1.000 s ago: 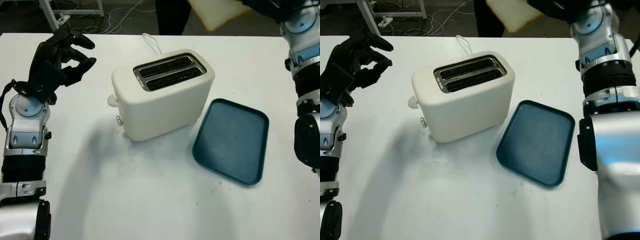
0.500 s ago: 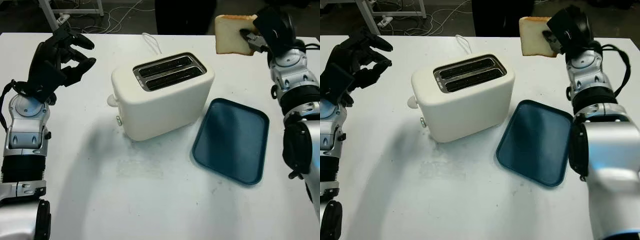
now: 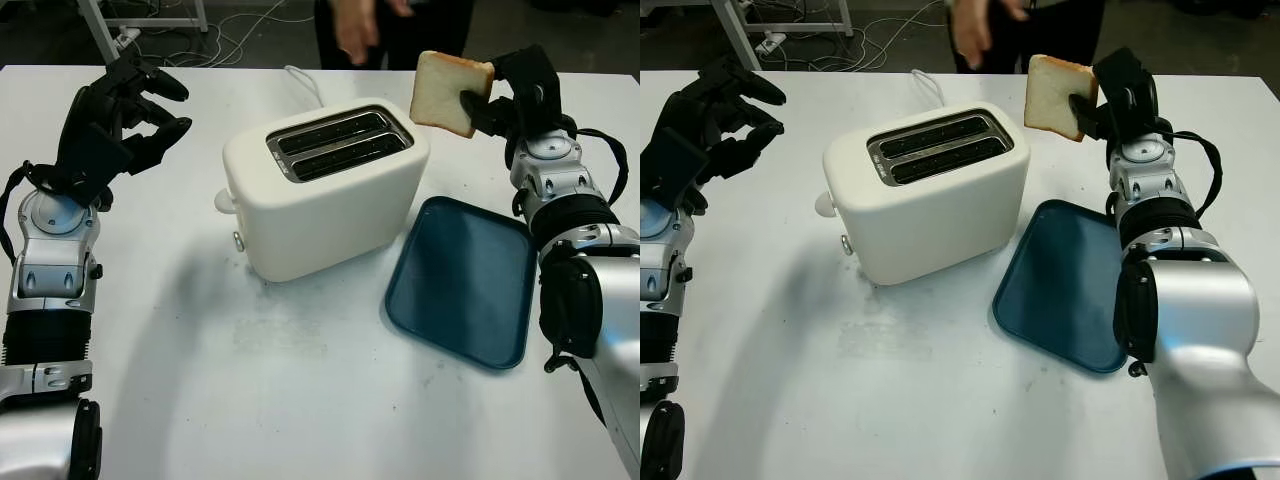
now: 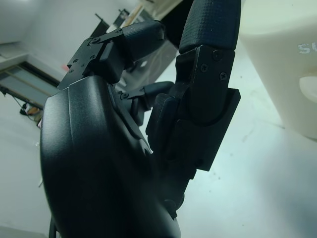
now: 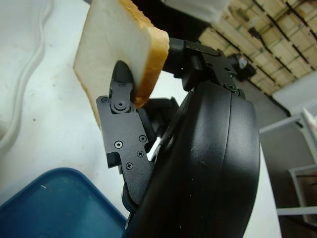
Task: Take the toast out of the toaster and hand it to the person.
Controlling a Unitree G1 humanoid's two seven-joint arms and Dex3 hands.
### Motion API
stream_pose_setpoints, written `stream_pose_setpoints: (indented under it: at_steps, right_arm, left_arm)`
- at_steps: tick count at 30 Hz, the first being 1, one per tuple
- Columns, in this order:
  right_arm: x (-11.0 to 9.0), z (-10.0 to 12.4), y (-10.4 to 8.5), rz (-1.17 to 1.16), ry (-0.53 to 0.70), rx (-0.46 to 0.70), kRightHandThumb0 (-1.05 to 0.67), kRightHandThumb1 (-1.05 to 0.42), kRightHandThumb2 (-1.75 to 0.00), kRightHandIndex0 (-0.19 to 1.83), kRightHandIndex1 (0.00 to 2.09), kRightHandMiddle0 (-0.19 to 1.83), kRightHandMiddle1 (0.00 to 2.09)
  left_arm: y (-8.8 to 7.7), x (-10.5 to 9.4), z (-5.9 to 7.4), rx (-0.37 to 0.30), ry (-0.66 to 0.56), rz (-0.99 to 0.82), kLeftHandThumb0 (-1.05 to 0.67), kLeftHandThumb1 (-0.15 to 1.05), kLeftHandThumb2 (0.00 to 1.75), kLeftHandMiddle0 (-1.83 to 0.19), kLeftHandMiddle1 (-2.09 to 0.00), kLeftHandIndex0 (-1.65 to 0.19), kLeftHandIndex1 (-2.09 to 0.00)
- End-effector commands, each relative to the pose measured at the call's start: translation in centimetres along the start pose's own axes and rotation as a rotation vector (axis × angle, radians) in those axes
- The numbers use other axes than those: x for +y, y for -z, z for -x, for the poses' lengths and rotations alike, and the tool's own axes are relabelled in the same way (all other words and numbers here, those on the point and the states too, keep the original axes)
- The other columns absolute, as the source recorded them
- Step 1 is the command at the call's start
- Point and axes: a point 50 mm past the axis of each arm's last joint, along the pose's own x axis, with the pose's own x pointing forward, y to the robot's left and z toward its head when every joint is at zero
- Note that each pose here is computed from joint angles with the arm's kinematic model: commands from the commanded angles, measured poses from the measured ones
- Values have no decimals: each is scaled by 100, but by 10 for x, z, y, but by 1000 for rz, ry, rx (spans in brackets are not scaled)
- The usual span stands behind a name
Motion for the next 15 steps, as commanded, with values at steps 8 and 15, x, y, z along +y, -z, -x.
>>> stream_pose_setpoints:
  at_steps: [8, 15]
  right_arm:
    - [3, 0, 3, -50, -10, 8, -8, -92, -42, 53, 175, 19, 175]
    - [4, 0, 2, -48, -9, 1, -10, -92, -39, 59, 175, 24, 175]
  left_arm:
    - [1, 4, 2, 2, -1, -19, -105, 92, 20, -32, -149, -30, -140]
    - [2, 3, 2, 3, 5, -1, -105, 92, 18, -32, -147, -31, -139]
